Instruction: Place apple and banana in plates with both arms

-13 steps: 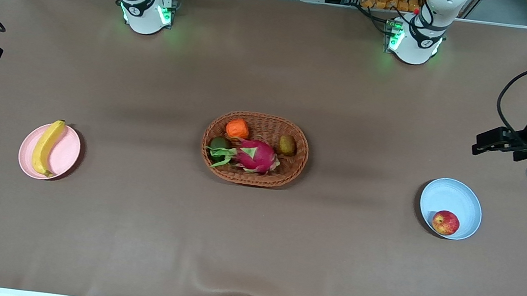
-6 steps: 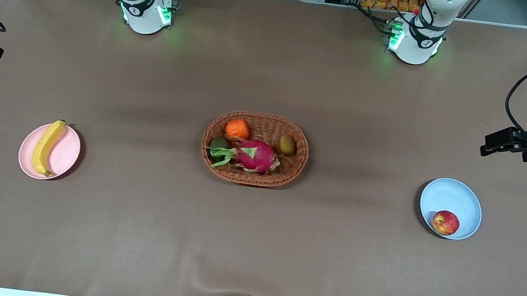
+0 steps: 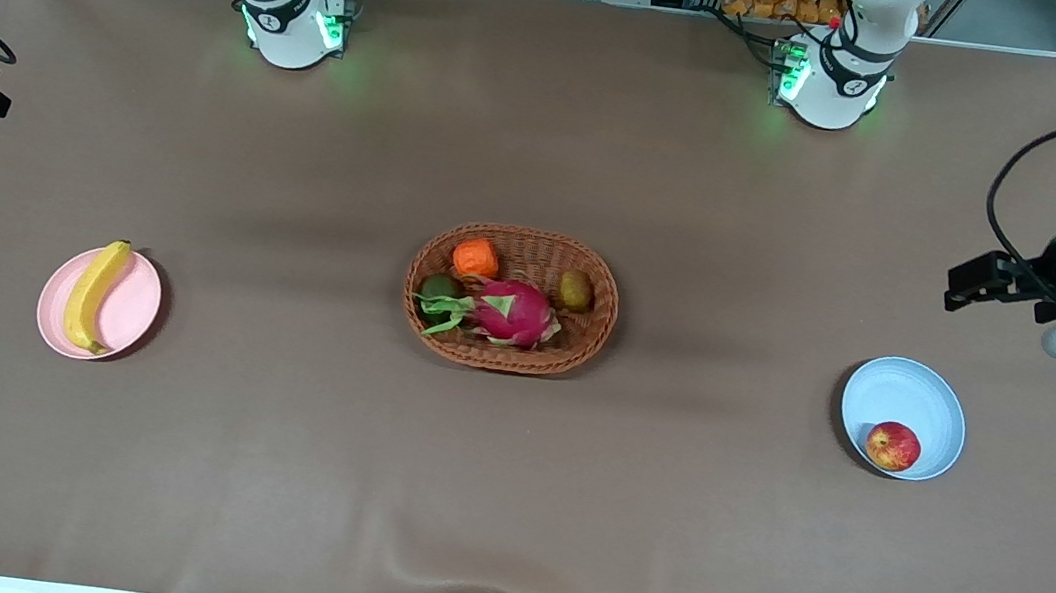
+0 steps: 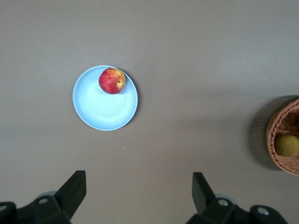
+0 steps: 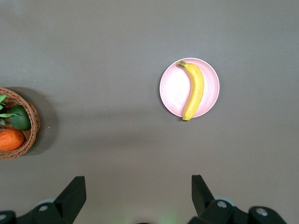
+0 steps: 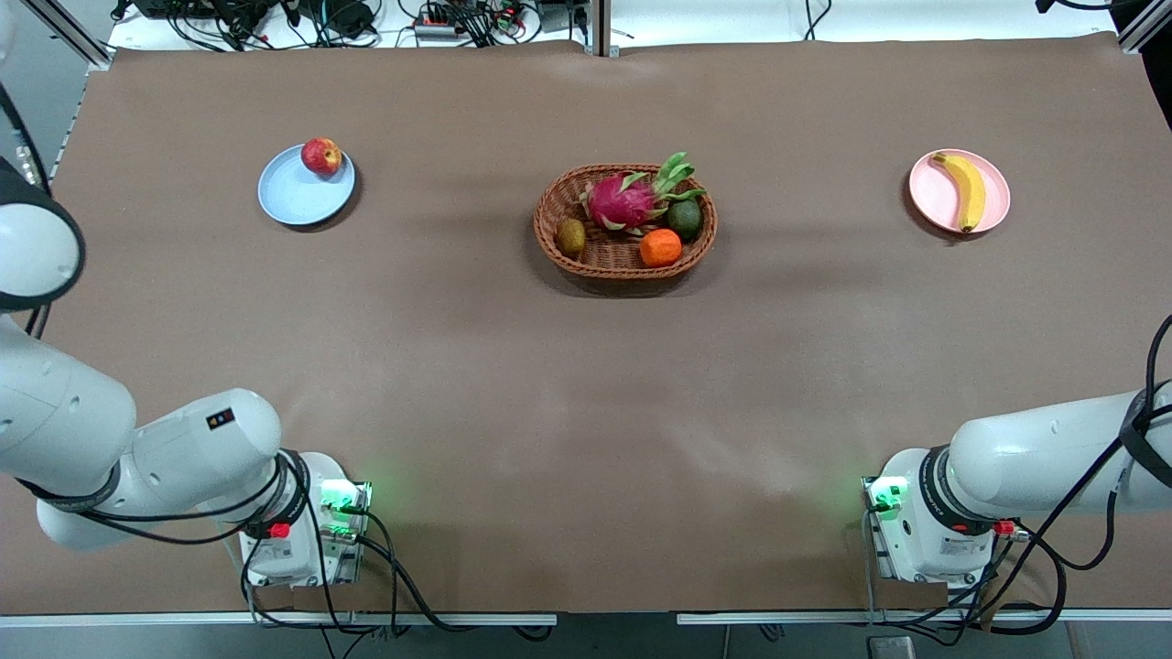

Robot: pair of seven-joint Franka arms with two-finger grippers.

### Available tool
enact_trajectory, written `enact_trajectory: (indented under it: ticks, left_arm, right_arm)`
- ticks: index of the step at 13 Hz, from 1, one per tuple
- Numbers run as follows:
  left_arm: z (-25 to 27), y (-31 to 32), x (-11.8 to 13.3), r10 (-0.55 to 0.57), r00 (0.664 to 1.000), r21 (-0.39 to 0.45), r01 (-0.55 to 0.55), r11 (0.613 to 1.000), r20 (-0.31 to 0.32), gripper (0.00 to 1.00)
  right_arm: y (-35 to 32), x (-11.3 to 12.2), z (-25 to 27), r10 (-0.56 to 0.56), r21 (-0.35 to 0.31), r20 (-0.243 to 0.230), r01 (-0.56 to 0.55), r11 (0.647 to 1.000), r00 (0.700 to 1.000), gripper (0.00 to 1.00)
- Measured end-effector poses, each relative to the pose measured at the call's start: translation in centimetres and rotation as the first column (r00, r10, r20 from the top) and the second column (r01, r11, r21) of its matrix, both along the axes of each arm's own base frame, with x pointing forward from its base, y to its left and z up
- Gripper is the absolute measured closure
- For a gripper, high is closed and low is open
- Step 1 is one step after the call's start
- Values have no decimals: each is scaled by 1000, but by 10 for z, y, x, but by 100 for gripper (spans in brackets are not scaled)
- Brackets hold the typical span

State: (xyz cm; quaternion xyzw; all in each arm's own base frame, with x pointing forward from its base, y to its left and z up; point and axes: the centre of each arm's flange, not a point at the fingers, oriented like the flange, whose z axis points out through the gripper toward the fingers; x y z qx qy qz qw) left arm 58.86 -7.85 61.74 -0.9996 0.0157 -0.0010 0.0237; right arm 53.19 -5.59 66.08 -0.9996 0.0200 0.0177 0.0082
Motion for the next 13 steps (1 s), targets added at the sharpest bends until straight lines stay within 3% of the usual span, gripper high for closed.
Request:
enact_trajectory:
  ticks: [3, 8, 13]
  left_arm:
    - [27, -17, -21, -3, 1000, 43, 1, 999, 26, 0]
    - [34, 6, -35, 16, 1000, 10, -16, 1000, -23, 0]
    - [37, 16, -52, 16, 999, -11, -17, 1000, -33, 0]
  right_arm:
    - [-1, 0, 0, -3, 0, -1, 3, 1000, 1000, 0]
    - [-1, 0, 0, -1, 0, -1, 1, 1000, 1000, 0]
    - [0, 0, 0, 0, 0, -1, 0, 1000, 1000, 0]
